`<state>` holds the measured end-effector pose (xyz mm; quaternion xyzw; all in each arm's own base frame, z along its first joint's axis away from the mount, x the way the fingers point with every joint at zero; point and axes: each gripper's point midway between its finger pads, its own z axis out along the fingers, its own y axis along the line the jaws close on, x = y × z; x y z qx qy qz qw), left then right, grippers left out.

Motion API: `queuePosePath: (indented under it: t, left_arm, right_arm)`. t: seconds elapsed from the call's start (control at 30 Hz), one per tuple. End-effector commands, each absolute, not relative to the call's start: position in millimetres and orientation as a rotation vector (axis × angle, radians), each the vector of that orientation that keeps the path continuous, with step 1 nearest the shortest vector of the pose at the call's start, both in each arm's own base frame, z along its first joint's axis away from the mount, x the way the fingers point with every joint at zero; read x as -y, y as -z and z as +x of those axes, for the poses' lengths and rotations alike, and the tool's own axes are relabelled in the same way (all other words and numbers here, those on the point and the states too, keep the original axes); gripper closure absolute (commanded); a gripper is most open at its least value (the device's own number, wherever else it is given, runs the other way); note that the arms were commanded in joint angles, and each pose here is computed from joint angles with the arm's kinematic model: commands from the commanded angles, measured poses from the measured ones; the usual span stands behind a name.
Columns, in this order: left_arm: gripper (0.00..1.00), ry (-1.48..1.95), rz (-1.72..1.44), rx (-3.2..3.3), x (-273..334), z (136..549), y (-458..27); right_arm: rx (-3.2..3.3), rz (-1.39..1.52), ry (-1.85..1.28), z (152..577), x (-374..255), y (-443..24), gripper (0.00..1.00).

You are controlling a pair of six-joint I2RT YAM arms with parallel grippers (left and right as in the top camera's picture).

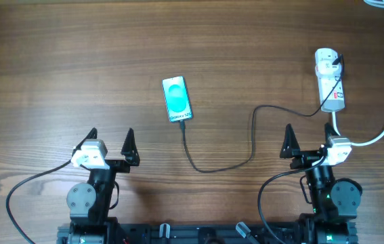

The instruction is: Plug charger to phone and switch on socket

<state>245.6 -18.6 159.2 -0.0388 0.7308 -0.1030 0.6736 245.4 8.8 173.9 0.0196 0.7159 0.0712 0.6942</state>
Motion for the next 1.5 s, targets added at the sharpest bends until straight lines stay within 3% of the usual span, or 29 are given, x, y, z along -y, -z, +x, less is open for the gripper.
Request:
queuePosePath:
  t: [0.0, 1.47]
  left_arm:
    - [0.00, 0.206, -0.081, -1.642, 16.2, 245.5, -158.1]
    - [0.00, 0.206, -0.081, -1.642, 16.2, 245.5, -158.1]
  right_arm:
    - [-1.586, 0.024, -0.147, 244.9, -10.0, -176.4, 0.00]
    - [-1.586, 0.024, -0.147, 244.9, -10.0, -176.4, 0.00]
